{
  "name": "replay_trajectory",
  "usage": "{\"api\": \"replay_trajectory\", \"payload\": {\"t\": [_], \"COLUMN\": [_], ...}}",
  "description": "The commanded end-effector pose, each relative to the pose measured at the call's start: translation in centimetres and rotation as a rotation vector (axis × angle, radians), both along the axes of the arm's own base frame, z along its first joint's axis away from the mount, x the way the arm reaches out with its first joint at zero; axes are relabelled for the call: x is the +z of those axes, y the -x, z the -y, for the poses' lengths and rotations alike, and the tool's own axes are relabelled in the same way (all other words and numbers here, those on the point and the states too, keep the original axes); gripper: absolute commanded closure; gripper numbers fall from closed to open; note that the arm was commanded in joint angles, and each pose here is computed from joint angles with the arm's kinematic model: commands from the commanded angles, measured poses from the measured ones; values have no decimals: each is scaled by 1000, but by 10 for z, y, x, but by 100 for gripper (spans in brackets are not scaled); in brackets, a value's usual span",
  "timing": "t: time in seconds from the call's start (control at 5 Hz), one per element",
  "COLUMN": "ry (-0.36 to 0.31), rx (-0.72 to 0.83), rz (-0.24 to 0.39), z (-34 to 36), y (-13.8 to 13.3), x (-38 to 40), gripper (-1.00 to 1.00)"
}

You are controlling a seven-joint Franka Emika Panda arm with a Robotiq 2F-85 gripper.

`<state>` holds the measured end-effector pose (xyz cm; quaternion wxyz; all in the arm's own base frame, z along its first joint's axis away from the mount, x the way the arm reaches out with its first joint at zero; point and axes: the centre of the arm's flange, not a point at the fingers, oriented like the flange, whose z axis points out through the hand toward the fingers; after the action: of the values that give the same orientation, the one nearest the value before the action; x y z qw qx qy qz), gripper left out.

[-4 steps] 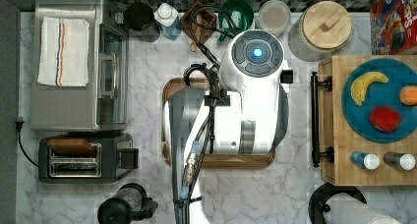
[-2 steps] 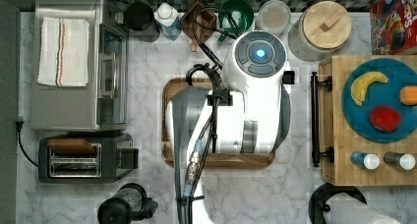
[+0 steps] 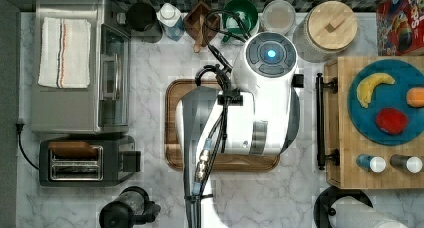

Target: Open the drawer.

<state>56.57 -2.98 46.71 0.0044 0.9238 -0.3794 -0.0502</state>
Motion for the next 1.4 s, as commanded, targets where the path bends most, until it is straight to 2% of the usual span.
{"api": "replay_trajectory", "payload": {"t": [0.2, 0.4, 0.6, 1.0, 1.4], "ry": [-30, -46, -21, 75, 105], "rx": [381, 538, 654, 825, 941], "rz": [23, 7, 13, 73, 118], "z": [27, 52, 76, 121, 172], "y": [11, 16, 22, 32, 36], "x": [-6, -17, -33, -72, -98], "gripper": [-100, -100, -100, -100, -100]}}
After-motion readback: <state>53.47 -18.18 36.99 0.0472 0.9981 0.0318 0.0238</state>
